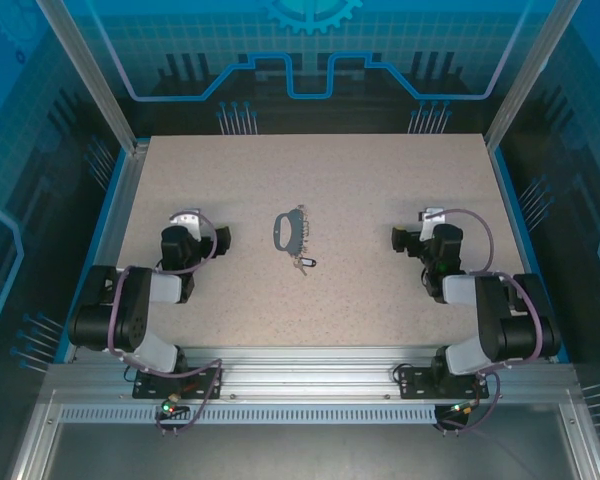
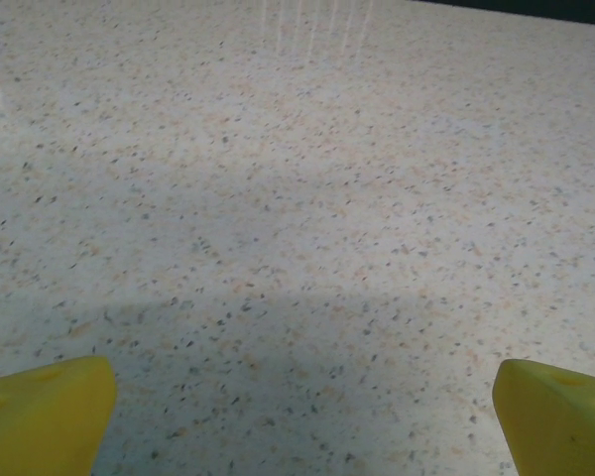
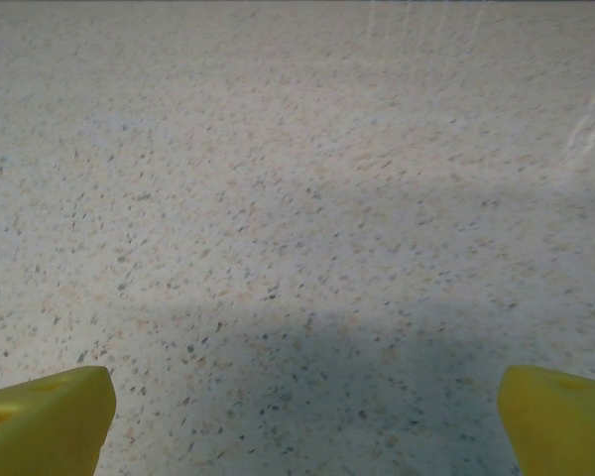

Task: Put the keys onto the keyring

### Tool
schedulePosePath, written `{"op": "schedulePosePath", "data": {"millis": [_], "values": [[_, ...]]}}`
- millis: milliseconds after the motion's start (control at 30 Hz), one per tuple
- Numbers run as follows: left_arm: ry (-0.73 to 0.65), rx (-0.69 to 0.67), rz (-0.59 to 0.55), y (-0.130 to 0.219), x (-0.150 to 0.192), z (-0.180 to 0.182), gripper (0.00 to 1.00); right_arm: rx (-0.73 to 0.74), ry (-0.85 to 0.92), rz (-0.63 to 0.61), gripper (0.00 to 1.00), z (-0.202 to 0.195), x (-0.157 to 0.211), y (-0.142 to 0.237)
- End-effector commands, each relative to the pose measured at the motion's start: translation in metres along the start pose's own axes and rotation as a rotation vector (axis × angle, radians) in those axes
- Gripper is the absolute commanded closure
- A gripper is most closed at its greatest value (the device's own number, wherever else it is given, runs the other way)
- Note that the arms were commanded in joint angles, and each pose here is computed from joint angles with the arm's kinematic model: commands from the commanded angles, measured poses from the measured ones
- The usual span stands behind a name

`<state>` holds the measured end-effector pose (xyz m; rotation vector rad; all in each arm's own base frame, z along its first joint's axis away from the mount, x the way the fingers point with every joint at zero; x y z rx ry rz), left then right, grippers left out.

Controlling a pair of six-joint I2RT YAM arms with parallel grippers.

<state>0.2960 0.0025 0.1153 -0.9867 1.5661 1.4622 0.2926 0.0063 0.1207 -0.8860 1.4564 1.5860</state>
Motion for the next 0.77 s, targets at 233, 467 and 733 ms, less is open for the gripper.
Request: {"op": "schedulePosePath", "data": {"millis": [233,467,733], "values": [[-0.037,0.037,-0.073,-0.0028,-0.0150,-0.0011,0.01,-0.061,0.067,-0.053,0.00,0.0119,-0.0154,-0.0064],[-0.040,0.036,-0.079,-0.0019,-0.0147,-0.0017,0.01,-0.046,0.087,-0.054,0.00,0.0151,-0.0157,-0.0066],[-0.040,0.037,-0.079,-0.0019,-0.0145,-0.0022,0.01,-0.054,0.084,-0.049,0.00,0.0149,-0.0151,-0.0069]]}}
Point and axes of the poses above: each hand's point on the last joint's axis, 136 mm out from that joint toward the fingers, its own y axis back along the fingers, its own z axis along the line the jaws close on, x = y × z, the point moved 10 cm from there along y, back along the fingers, and after that the axes turned 6 degrees about -y, right-handed, at the moved point
